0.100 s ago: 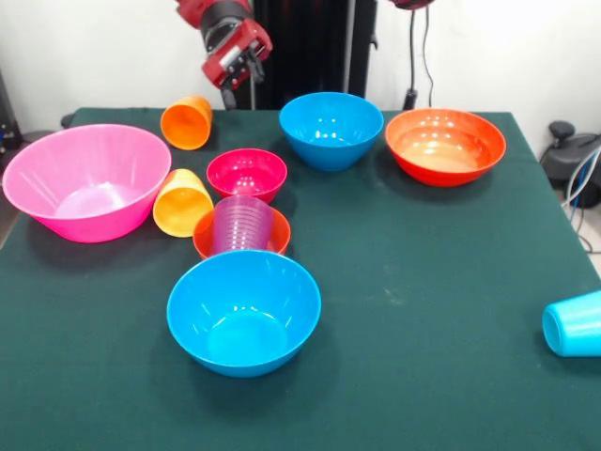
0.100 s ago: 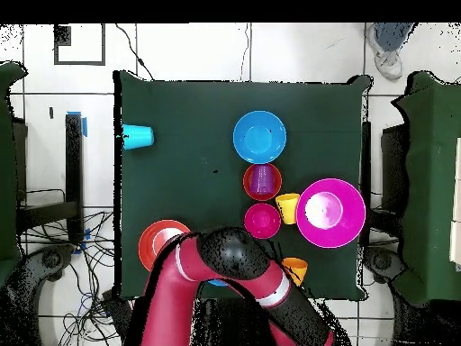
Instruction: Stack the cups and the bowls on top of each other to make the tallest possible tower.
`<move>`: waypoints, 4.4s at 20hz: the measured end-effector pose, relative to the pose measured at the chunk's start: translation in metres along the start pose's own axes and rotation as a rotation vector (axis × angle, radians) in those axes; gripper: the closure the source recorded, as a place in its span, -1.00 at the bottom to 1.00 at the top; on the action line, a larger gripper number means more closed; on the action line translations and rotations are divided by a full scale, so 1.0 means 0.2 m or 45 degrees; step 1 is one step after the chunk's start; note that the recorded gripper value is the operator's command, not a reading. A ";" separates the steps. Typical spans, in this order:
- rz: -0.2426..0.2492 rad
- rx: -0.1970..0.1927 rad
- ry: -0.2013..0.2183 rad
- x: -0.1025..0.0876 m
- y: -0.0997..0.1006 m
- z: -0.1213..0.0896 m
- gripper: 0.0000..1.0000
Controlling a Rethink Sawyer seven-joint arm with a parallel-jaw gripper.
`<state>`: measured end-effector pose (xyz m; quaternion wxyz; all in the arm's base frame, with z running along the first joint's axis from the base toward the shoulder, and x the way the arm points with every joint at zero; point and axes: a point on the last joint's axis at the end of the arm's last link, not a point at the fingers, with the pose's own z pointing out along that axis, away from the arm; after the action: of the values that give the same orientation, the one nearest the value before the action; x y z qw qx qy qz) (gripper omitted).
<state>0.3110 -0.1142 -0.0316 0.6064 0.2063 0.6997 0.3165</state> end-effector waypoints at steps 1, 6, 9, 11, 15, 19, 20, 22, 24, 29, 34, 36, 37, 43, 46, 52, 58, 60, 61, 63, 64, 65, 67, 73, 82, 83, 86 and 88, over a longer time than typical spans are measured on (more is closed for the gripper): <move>-0.005 0.003 0.005 -0.01 0.00 0.00 -1.00; -0.037 0.092 0.126 -0.03 0.06 0.01 -1.00; -0.048 0.144 0.173 -0.03 0.08 0.01 -1.00; -0.054 0.194 0.209 -0.03 0.08 0.03 -1.00; -0.050 0.255 0.221 -0.02 0.07 0.03 -1.00; -0.035 0.333 0.205 0.00 0.01 0.04 -1.00; -0.027 0.348 0.201 0.01 -0.01 0.04 -1.00; -0.017 0.356 0.196 0.02 -0.02 0.05 -1.00; 0.001 0.356 0.188 0.05 -0.04 0.06 -1.00; 0.054 0.346 0.168 0.13 -0.09 0.09 -1.00; 0.098 0.373 0.149 0.20 -0.14 0.11 -1.00; 0.105 0.376 0.147 0.21 -0.14 0.11 -1.00; 0.114 0.379 0.143 0.22 -0.15 0.12 -1.00; 0.140 0.365 0.114 0.24 -0.14 0.16 -1.00; 0.153 0.355 0.107 0.25 -0.12 0.18 -1.00; 0.185 0.342 0.114 0.26 -0.09 0.19 -1.00; 0.204 0.340 0.104 0.23 -0.03 0.20 -1.00; 0.207 0.341 0.100 0.21 -0.01 0.21 -1.00; 0.208 0.341 0.097 0.21 0.00 0.21 -1.00; 0.208 0.336 0.082 0.17 0.04 0.23 -1.00; 0.208 0.333 0.074 0.15 0.06 0.24 -1.00; 0.207 0.330 0.068 0.14 0.06 0.24 -1.00; 0.205 0.320 0.051 0.11 0.08 0.26 -1.00; 0.197 0.274 -0.029 -0.01 0.10 0.36 -1.00; 0.211 0.259 -0.044 0.00 0.00 0.48 -1.00; 0.215 0.262 -0.045 0.00 -0.01 0.50 -1.00; 0.226 0.270 -0.045 0.02 -0.04 0.53 -1.00; 0.237 0.278 -0.047 0.04 -0.06 0.56 -1.00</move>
<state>0.4208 -0.0956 -0.0534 0.5611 0.3408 0.6965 0.2897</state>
